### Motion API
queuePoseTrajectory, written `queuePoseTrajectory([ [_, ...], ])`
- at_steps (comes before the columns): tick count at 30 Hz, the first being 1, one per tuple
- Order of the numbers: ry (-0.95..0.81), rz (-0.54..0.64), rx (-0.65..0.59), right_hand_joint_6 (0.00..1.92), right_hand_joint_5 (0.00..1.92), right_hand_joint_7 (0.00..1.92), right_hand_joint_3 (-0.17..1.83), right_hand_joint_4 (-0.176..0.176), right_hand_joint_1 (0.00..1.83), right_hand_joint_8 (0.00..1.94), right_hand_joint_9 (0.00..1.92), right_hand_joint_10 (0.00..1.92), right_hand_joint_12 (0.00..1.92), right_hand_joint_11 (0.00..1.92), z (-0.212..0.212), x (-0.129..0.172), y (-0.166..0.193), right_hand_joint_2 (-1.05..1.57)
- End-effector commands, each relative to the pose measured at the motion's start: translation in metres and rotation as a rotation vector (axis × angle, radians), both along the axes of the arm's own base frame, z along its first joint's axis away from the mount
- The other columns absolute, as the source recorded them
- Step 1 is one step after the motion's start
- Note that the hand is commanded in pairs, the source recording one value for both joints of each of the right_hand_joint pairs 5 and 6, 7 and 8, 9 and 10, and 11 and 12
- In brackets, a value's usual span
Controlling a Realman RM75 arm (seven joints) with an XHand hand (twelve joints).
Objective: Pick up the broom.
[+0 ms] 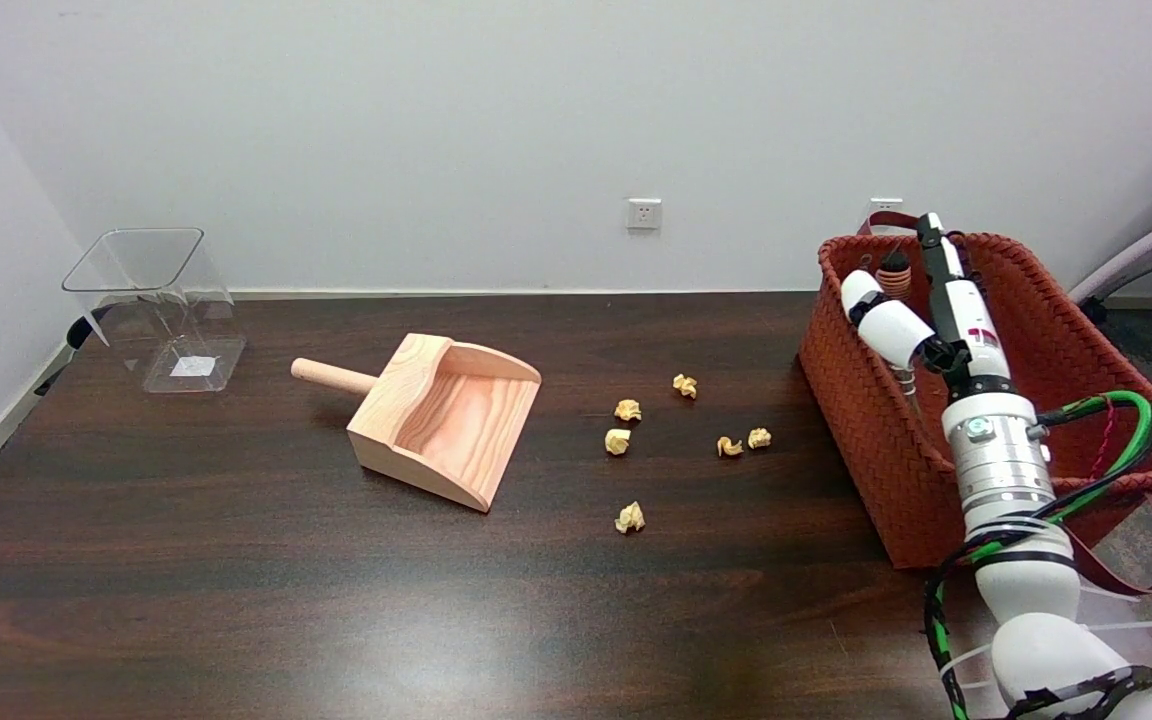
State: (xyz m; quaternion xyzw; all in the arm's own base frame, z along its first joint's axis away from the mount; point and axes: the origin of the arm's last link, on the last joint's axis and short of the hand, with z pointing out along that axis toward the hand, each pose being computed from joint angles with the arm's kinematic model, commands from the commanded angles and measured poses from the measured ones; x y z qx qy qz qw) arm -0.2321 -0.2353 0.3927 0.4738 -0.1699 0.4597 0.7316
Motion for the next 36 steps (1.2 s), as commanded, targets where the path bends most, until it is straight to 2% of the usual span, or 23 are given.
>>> queuePoseTrajectory([
  [1, -0.070, -0.035, 0.029, 0.00, 0.00, 0.01, 0.63, 0.000, 0.53, 0.01, 0.00, 0.00, 0.00, 0.00, 0.0030, -0.0117, -0.0122, 0.98],
  [14, -0.078, -0.032, 0.027, 0.00, 0.00, 0.16, 0.51, 0.000, 0.53, 0.16, 0.00, 0.00, 0.00, 0.00, 0.0080, -0.0100, -0.0181, 1.02],
  [20, -0.095, -0.018, 0.025, 0.00, 0.00, 0.33, 0.46, 0.000, 0.54, 0.33, 0.00, 0.00, 0.00, 0.00, 0.0101, -0.0113, -0.0178, 1.05],
  [22, -0.095, -0.017, 0.021, 0.02, 0.02, 0.44, 0.45, 0.000, 0.55, 0.44, 0.02, 0.02, 0.02, 0.02, 0.0105, -0.0113, -0.0172, 1.06],
  [33, -0.092, -0.012, 0.009, 0.54, 0.54, 1.17, 0.39, 0.000, 0.54, 1.17, 0.54, 0.54, 0.54, 0.54, 0.0122, -0.0110, -0.0159, 1.12],
  [35, -0.090, -0.010, 0.006, 0.61, 0.61, 1.25, 0.38, 0.000, 0.54, 1.25, 0.61, 0.61, 0.61, 0.61, 0.0124, -0.0107, -0.0154, 1.13],
  [36, -0.090, -0.008, 0.003, 0.71, 0.71, 1.34, 0.36, 0.000, 0.54, 1.34, 0.71, 0.71, 0.71, 0.71, 0.0121, -0.0107, -0.0151, 1.14],
])
